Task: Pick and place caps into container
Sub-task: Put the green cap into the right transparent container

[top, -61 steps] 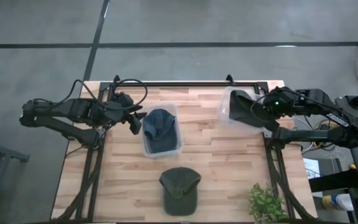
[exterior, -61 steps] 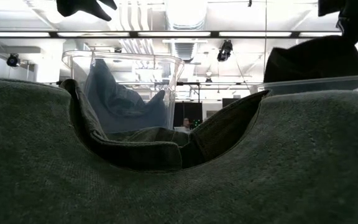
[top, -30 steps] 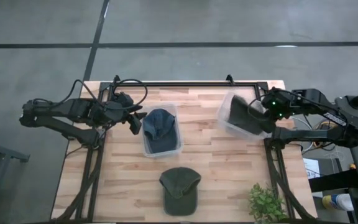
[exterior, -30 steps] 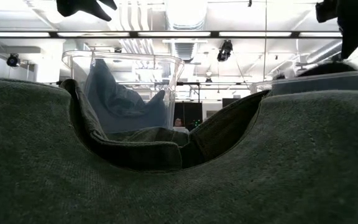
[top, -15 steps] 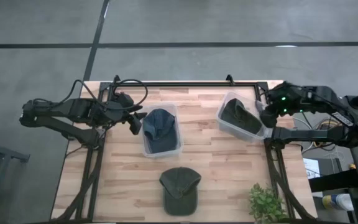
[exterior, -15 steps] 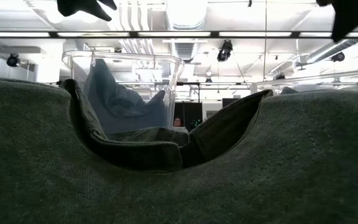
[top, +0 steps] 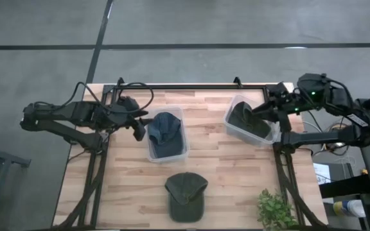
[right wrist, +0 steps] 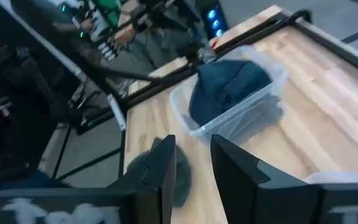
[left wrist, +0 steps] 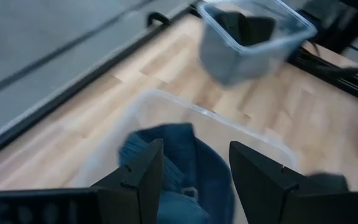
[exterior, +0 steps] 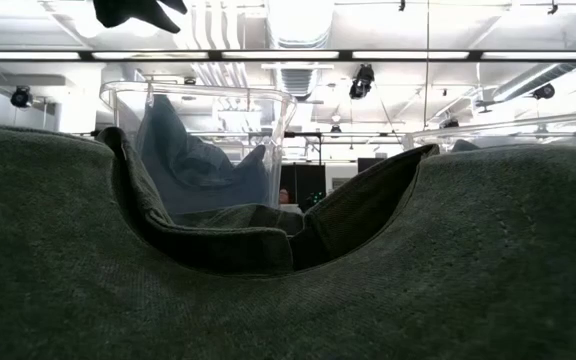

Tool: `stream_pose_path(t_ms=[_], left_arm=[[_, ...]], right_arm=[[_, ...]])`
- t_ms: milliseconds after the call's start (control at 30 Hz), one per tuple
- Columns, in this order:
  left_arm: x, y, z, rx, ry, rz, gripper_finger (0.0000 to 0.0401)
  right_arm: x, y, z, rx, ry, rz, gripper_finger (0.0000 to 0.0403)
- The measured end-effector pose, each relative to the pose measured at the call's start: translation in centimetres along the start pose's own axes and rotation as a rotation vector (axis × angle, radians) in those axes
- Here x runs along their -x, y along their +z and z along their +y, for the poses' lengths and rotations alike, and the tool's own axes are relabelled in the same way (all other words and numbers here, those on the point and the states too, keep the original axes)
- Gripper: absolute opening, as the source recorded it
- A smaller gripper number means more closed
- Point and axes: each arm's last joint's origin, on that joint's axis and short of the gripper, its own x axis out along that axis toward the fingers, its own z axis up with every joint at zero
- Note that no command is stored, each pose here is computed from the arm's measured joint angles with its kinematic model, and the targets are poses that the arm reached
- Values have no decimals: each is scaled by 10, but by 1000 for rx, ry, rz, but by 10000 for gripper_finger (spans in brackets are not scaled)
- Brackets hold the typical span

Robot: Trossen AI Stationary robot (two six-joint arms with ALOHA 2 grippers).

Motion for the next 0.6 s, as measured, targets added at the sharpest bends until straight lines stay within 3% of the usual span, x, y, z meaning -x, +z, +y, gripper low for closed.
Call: stream_pose_path(t_ms=[133,367,600], left_arm=[[3,1,-5,-24,-113,46,177],[10,8,-22,15,-230,2,177],[2,12,-71,56,-312,84,177]], right_arm=[[-14,-2,3,32,37,61,93],[-28,-1,8,198,88,84,95],[-23,-3,9,275,96,76,93]])
